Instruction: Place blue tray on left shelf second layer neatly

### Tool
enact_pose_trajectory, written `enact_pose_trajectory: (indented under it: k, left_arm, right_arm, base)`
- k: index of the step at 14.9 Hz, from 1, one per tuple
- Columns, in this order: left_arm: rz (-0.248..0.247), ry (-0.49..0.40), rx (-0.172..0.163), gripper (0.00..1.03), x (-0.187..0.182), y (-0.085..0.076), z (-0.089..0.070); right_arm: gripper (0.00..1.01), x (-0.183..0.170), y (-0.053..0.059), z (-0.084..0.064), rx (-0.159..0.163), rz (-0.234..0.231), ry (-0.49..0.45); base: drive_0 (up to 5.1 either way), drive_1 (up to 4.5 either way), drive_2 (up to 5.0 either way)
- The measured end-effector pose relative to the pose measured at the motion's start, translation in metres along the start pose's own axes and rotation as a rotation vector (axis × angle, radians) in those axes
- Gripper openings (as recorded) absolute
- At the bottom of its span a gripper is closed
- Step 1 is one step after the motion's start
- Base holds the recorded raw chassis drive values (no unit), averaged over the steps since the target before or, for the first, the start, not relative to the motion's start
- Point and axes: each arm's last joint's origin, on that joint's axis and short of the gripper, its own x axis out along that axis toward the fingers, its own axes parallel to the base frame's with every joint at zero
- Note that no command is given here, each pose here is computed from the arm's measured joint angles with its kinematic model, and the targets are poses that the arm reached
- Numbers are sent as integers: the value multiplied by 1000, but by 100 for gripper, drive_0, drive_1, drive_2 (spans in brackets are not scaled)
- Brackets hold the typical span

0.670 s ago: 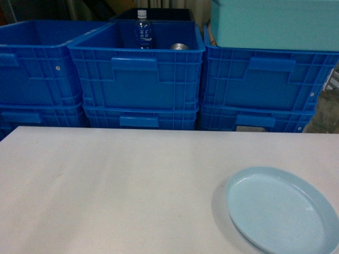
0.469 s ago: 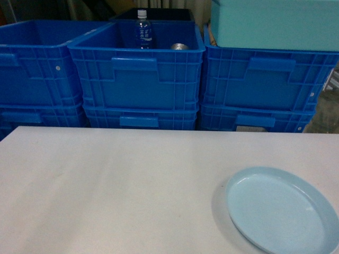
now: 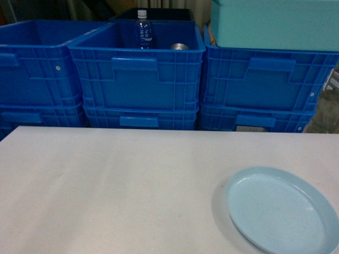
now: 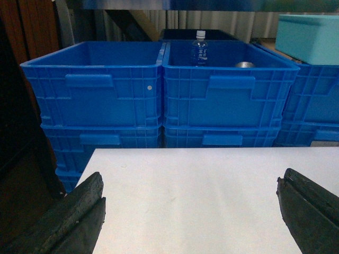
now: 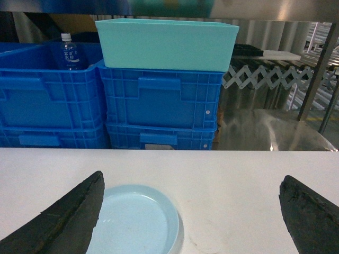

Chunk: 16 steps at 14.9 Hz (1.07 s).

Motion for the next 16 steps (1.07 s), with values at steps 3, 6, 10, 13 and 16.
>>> enact_pose_trajectory:
  k: [3, 6, 10, 13, 16]
  left_arm:
    - [0, 0, 0, 98, 0, 0, 0]
    - [0, 0, 0, 98, 0, 0, 0]
    - [0, 0, 0, 98, 0, 0, 0]
    - [0, 0, 0, 98, 0, 0, 0]
    - [0, 0, 0, 98, 0, 0, 0]
  right_arm:
    - [98, 19, -8, 7, 77, 49, 70]
    - [98, 77, -14, 63, 213, 206, 97]
    - [98, 151, 3, 33, 421, 271, 318]
    - [98, 178, 5, -16, 575, 186, 412]
    - [98, 179, 3, -43, 621, 122, 451]
  base:
    - [0, 0, 0]
    - [0, 0, 0]
    - [0, 0, 0]
    - [0, 0, 0]
    - [0, 0, 0]
